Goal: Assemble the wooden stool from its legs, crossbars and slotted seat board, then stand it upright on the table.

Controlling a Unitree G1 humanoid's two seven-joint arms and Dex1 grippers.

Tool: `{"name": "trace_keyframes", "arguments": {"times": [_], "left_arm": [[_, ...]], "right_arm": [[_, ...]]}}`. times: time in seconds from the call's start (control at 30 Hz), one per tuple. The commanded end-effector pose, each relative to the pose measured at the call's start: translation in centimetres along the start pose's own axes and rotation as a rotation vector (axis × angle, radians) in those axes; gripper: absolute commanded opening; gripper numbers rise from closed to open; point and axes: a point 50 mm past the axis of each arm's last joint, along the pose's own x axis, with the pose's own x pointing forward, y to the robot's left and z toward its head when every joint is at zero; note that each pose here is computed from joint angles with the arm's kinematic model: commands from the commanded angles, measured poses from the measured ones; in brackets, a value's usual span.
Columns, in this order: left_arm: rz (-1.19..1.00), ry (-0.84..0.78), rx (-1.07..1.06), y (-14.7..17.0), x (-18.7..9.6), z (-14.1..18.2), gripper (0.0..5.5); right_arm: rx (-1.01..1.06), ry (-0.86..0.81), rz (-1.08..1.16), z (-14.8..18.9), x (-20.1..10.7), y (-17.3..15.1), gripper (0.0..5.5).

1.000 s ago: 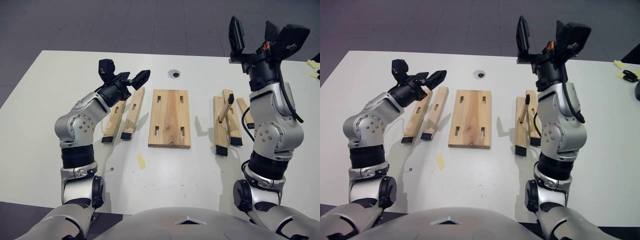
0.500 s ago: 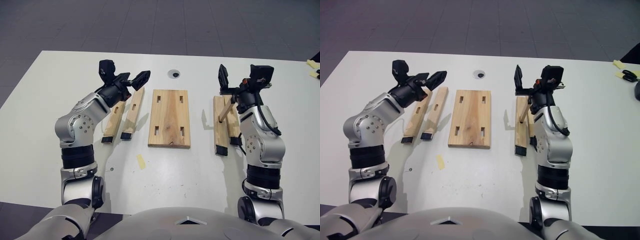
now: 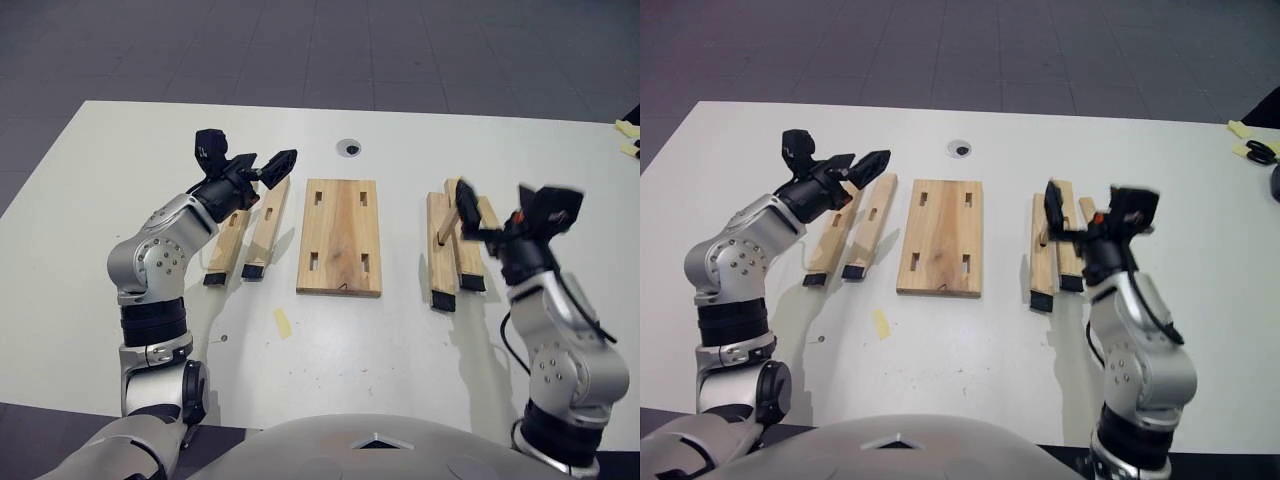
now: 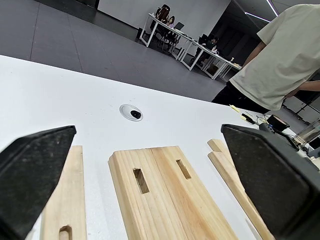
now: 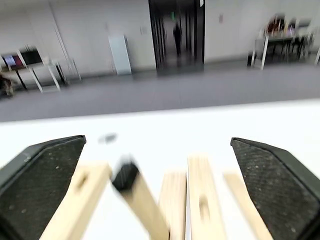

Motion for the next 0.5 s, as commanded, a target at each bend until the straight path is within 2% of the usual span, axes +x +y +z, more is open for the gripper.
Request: {"name": "trace_keyframes", "arguments": {"times": [0.03,0.5], "left_arm": [[0.028,0.007,0.002,0.4,-0.5,0.0,5.4],[0.035,0.011,0.001,0.4,-0.6,0.0,5.4]], "right_arm": [[0.076,0.17,0.161,-2.7,-1.3,1.7,5.39],[0.068,0.42,-0.032,-7.8,-2.4,-0.8,5.39]]}}
